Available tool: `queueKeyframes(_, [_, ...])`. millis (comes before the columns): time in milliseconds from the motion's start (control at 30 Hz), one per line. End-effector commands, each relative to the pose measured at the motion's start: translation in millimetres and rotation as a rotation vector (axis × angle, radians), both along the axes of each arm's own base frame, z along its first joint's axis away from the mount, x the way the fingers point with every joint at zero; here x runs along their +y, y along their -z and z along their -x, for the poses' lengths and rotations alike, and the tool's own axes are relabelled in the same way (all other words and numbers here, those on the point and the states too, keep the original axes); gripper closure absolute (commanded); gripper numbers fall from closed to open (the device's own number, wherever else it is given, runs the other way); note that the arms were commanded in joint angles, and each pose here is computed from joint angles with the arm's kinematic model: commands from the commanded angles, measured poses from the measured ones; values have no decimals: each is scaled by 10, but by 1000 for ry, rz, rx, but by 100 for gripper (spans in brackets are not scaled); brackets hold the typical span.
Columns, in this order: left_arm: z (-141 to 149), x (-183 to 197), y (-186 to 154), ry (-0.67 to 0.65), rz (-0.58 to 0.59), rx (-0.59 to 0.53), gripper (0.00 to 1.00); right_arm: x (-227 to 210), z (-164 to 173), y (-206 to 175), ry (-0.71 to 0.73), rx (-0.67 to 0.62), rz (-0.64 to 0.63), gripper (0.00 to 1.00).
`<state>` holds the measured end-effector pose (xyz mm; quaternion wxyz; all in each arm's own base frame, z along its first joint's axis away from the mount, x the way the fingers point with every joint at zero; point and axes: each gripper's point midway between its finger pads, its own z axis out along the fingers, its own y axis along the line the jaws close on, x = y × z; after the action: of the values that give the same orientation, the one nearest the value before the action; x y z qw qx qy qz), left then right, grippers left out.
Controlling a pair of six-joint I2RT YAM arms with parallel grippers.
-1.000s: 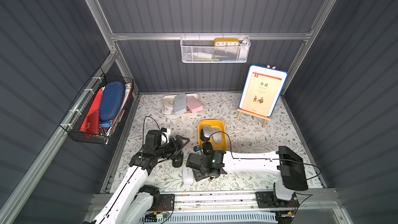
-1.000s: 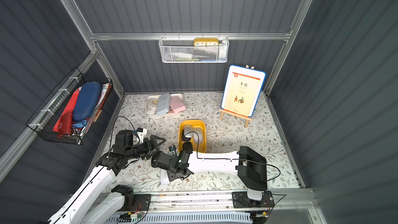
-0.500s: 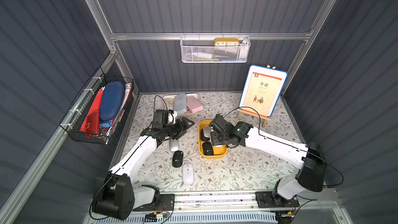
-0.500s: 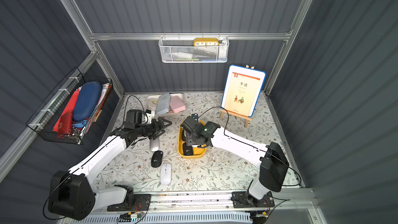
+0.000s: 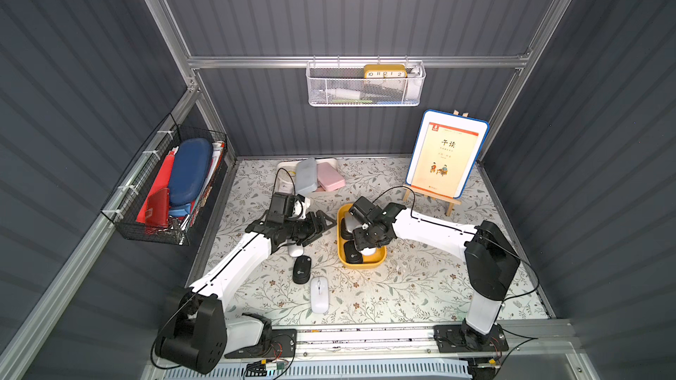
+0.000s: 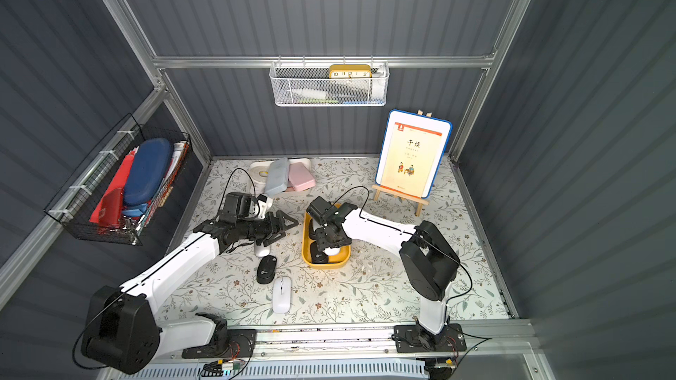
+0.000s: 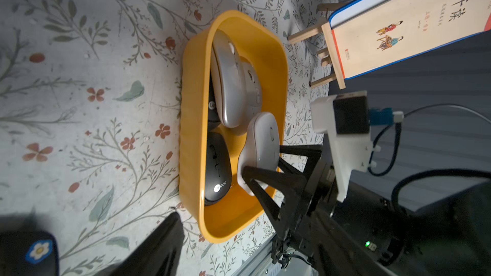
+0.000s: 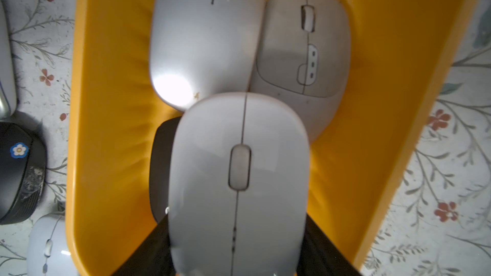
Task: Put the mouse in the storage box
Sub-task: Place the mouse in the storage box.
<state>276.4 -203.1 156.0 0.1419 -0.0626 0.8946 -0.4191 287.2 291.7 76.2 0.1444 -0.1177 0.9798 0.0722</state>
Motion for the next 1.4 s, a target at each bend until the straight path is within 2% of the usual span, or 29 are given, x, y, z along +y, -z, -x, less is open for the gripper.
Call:
queueKeyframes(0, [194, 90, 144, -5, -54, 49, 21, 72, -15, 99, -19, 14, -14, 38])
queueKeyframes(200, [233, 113, 120, -10, -60, 43, 21, 82, 18, 280, -13, 66, 10, 37])
queueKeyframes(333, [195, 172, 173, -33, -108, 42, 21, 53, 29, 343, -7, 84, 39, 33])
queueKeyframes(567, [214, 177, 134, -31, -113, 33, 20, 74, 16, 143, -28, 41, 9, 22])
queueKeyframes(767, [202, 185, 54, -33, -115, 19, 19, 54, -30, -30, -4, -9, -11, 24])
queueKeyframes(933, [209, 196, 14, -42, -118, 16, 19, -109, -28, 14, 29, -17, 76, 26])
queueKeyframes(1033, [248, 207, 19, -41, -124, 25, 18, -114, -15, -36, 28, -34, 53, 26])
queueKeyframes(1167, [355, 242, 44, -64, -171, 47, 18, -71, 3, -284, 28, -86, -10, 26])
queueKeyframes(1367, [950, 91, 280, -87, -282, 192, 19, -144, 27, -869, 51, -219, -116, 26])
